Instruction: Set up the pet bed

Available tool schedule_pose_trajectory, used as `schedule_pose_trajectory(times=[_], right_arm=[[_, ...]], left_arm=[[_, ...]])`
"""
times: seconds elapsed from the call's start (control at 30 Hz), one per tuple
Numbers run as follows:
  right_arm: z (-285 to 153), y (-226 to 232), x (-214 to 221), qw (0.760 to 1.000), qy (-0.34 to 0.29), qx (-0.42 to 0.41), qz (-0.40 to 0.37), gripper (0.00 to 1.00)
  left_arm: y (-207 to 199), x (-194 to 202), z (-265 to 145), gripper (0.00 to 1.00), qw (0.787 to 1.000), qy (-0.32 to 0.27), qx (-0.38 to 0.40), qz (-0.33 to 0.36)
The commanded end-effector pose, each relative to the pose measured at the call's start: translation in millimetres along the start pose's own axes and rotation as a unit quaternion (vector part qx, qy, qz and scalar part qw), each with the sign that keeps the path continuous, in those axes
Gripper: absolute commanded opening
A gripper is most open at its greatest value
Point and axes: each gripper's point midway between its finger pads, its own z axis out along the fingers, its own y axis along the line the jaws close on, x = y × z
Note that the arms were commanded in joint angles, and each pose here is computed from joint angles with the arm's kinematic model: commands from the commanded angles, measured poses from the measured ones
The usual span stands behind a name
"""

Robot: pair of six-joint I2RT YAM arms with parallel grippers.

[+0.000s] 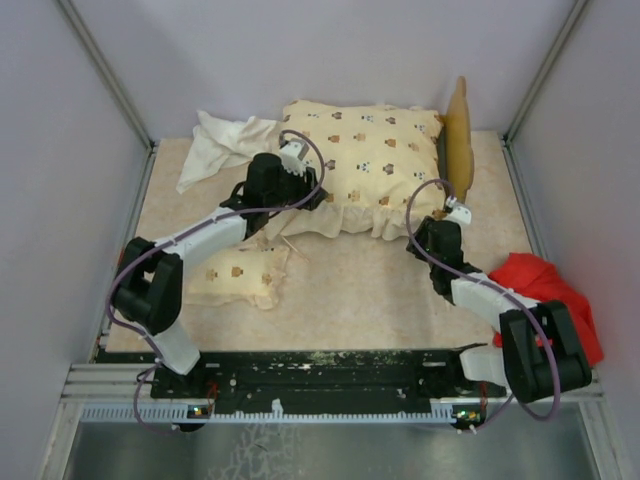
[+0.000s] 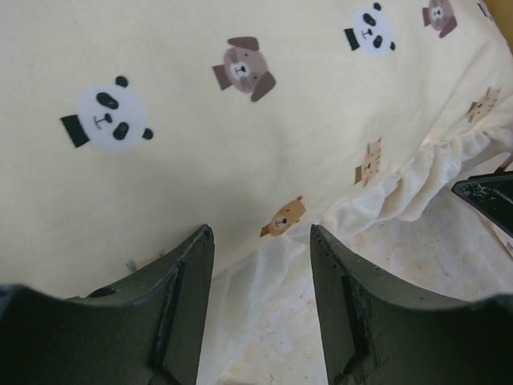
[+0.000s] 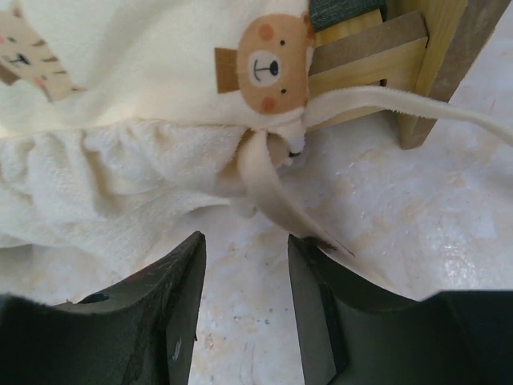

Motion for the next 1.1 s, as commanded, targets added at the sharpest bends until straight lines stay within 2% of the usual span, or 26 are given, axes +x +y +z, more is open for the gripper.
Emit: schedule_pose_trajectory(times=[0.0, 0.03, 0.07, 0.13, 0.23, 0.4, 0.53, 0.63, 0.8, 0.9, 0.93, 0.97, 1.0, 1.07], right_arm=[[18, 21, -49, 0.996, -0.085, -0.013, -0.015, 0.46], [21, 23, -49, 0.996, -0.084, -0.016, -0.020, 0.45], [24, 27, -50, 0.996, -0.085, -0.023, -0.025, 0.39], [24, 33, -51, 0.995, -0.083, -0.040, -0.033, 0.20], [14, 40, -53, 0.993, -0.088, -0.065, -0.035, 0.00], [-10, 32, -60, 0.993, -0.103, -0.054, -0.001, 0.00], [-21, 28, -52, 0.996, -0.068, -0.041, 0.028, 0.00], [-23, 6, -35, 0.998, -0.038, 0.014, 0.044, 0.00], [-22, -35, -19, 0.992, -0.057, 0.096, 0.062, 0.00], [-20, -35, -15, 0.992, -0.054, 0.093, 0.068, 0.00], [-21, -27, -17, 0.994, -0.049, 0.074, 0.064, 0.06], [-23, -20, -22, 0.995, -0.048, 0.063, 0.058, 0.20], [-28, -14, -32, 0.996, -0.053, 0.050, 0.049, 0.29], [-38, -1, -53, 0.997, -0.066, 0.028, 0.023, 0.38]], left_arm=[[4, -18, -9, 0.57, 1.000, -0.010, -0.010, -0.013], [6, -18, -8, 0.56, 1.000, -0.010, -0.011, -0.014], [7, -20, -7, 0.56, 1.000, -0.011, -0.012, -0.014], [11, -22, -6, 0.55, 1.000, -0.012, -0.016, -0.014], [25, -17, 1, 0.55, 0.999, -0.008, -0.037, -0.010], [48, 1, 12, 0.54, 0.998, 0.010, -0.062, -0.021], [65, 14, 18, 0.54, 0.996, 0.023, -0.089, -0.022], [76, 21, 20, 0.54, 0.994, 0.030, -0.107, -0.019], [85, 27, 20, 0.54, 0.992, 0.037, -0.123, -0.018], [80, 23, 19, 0.54, 0.993, 0.036, -0.111, -0.023], [74, 21, 18, 0.54, 0.994, 0.036, -0.098, -0.023], [68, 15, 15, 0.54, 0.996, 0.033, -0.085, -0.023], [58, 8, 12, 0.54, 0.997, 0.030, -0.066, -0.023], [46, -7, 1, 0.55, 0.998, 0.023, -0.046, -0.024]])
